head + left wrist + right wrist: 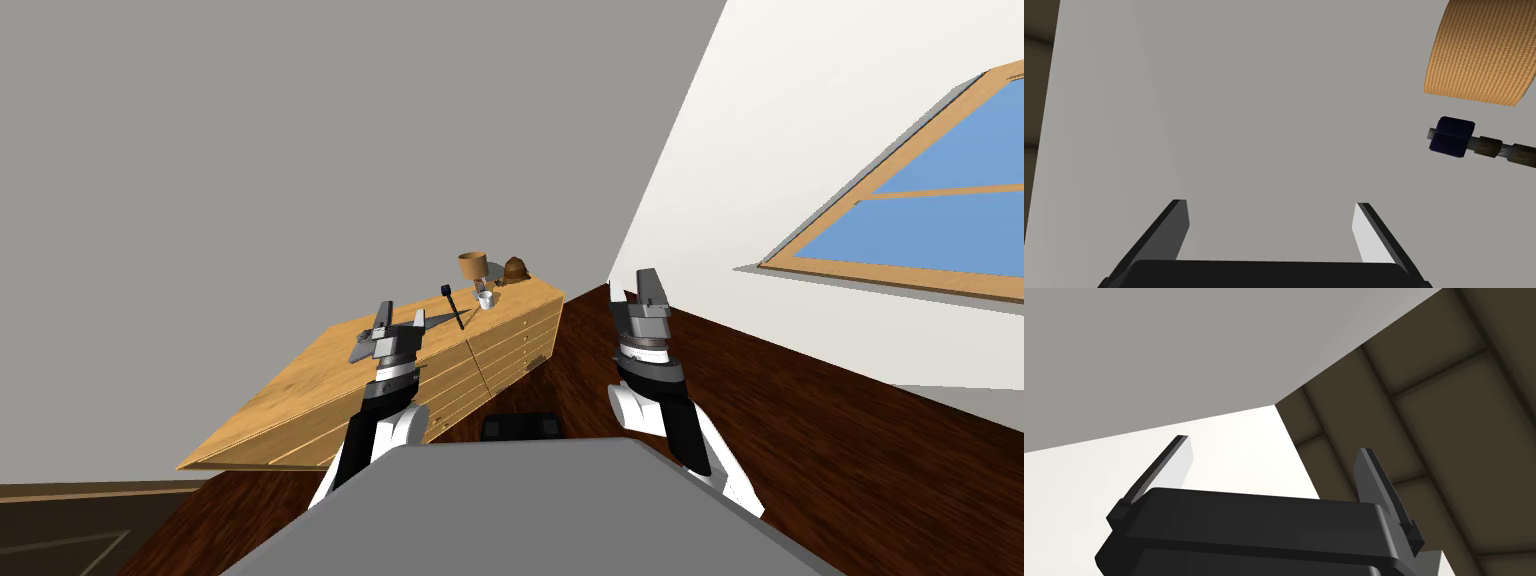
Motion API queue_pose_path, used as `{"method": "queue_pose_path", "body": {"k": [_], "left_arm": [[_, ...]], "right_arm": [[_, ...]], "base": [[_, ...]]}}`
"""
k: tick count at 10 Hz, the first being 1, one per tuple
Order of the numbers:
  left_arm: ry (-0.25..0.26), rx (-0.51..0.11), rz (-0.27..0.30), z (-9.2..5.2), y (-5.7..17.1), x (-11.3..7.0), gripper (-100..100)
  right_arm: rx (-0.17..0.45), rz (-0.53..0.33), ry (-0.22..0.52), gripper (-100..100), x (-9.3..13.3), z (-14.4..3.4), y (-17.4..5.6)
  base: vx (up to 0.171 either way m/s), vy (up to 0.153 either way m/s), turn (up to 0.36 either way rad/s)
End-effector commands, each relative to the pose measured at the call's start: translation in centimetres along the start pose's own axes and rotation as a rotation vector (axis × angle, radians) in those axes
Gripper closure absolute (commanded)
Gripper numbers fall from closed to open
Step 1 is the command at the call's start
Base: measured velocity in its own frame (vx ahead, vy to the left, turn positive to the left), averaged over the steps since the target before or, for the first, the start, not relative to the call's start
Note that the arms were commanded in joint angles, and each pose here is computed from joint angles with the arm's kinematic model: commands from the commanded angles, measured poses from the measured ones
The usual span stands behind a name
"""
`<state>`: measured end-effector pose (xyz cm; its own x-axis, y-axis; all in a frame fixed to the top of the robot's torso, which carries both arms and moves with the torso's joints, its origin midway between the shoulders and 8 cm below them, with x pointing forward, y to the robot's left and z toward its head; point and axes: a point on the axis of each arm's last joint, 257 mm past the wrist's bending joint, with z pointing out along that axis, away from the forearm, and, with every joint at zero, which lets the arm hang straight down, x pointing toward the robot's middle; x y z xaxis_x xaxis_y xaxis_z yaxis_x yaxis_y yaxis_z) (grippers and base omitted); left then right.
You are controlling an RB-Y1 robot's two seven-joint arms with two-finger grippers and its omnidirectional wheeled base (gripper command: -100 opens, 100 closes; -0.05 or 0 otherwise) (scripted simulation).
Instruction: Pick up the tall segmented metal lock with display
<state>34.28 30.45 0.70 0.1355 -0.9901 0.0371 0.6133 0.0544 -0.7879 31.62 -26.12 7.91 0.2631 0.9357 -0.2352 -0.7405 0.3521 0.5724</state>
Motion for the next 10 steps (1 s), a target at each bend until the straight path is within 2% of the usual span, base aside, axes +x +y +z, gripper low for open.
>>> {"method": "queue_pose_path", "body": {"k": [1,5,10], "left_arm": [[0.045,-0.012,0.029,0.0,0.7,0.7,-100],[0.143,-0.045,0.109,-0.2,2.9,2.3,-100],[0.290,-0.089,0.257,-0.9,6.7,4.1,-100]], "right_arm": [[0.000,0.000,0.000,0,0.0,0.0,0.0],[0.000,0.000,0.000,0,0.0,0.0,0.0],[0.000,0.000,0.000,0,0.0,0.0,0.0]], "base": [[-0.007,0.032,-0.122],[-0.025,0.106,-0.141],[-0.039,0.120,-0.161]]}}
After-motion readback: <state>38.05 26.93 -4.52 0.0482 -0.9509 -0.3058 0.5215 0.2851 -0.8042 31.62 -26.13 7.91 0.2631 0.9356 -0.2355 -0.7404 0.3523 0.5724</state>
